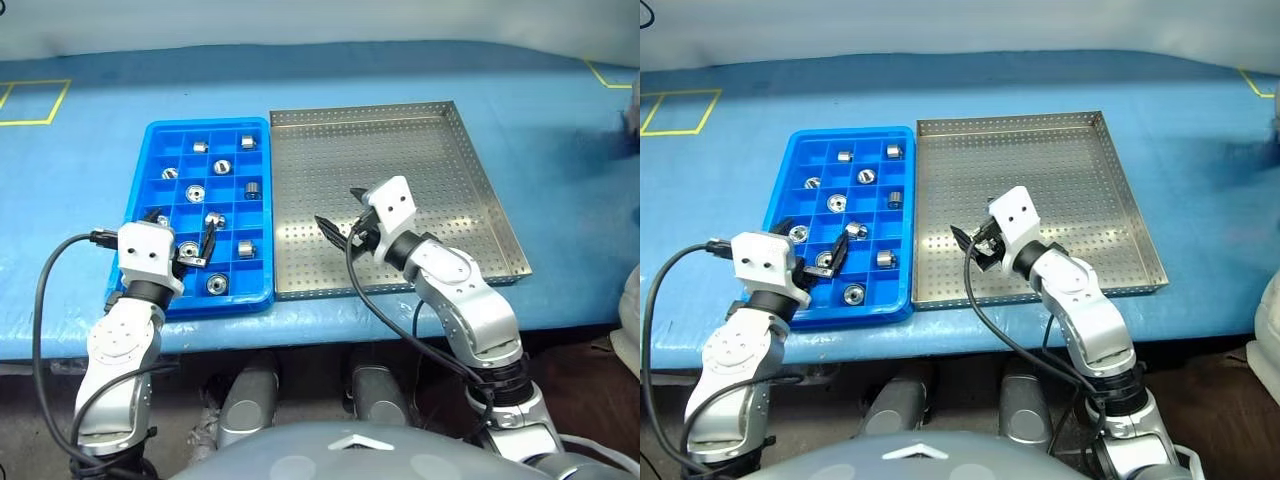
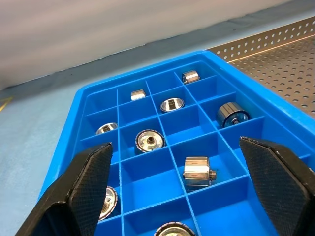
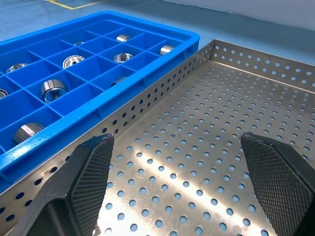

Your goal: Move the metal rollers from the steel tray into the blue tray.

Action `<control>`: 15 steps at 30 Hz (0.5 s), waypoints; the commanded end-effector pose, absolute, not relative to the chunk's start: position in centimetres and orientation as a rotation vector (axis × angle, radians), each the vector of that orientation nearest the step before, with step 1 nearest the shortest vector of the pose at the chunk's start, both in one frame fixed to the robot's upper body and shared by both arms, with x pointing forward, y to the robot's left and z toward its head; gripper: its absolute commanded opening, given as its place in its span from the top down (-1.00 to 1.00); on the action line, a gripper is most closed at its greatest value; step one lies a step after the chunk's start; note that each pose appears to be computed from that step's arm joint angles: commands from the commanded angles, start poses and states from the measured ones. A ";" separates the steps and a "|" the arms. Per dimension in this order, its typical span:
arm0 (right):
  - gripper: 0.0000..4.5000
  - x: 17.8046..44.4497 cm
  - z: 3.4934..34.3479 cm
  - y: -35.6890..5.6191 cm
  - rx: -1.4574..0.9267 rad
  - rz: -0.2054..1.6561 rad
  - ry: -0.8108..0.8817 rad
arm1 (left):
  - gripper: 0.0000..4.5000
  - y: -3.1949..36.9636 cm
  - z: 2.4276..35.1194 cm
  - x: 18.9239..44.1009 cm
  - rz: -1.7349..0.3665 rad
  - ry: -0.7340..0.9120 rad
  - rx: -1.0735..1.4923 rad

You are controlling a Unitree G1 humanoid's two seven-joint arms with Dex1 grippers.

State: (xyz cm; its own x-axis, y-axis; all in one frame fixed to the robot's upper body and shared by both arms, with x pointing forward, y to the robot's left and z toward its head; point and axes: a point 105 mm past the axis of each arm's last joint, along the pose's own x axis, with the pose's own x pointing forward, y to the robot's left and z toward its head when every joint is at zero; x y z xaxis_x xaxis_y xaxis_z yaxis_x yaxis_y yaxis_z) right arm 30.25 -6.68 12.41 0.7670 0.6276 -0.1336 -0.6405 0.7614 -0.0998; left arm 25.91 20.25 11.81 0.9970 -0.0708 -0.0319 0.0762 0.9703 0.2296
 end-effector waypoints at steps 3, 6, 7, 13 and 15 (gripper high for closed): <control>-0.92 30.0 13.4 -6.4 -0.145 0.697 0.053 | -1.00 19.2 13.5 25.8 -0.106 -0.050 0.235; -0.92 30.1 13.2 -6.4 -0.152 0.693 0.055 | -1.00 18.7 13.1 25.9 -0.128 -0.039 0.225; -0.92 30.0 13.2 -6.4 -0.145 0.693 0.060 | -1.00 18.5 13.0 25.9 -0.133 -0.036 0.212; -0.92 30.0 12.7 -6.5 -0.119 0.675 0.098 | -1.00 17.7 12.5 26.0 -0.164 -0.005 0.176; -0.92 29.9 12.6 -6.5 -0.090 0.678 0.120 | -1.00 17.6 12.4 26.1 -0.176 0.005 0.156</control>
State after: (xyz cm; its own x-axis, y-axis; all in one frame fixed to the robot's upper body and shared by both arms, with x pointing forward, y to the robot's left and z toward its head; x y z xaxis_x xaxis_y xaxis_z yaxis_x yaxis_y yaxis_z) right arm 30.19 -6.64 11.64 0.7720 0.6120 -0.1718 -0.6282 0.7757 -0.0596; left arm 26.14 18.10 11.08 0.9865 -0.1514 -0.0630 0.1598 0.9738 0.1618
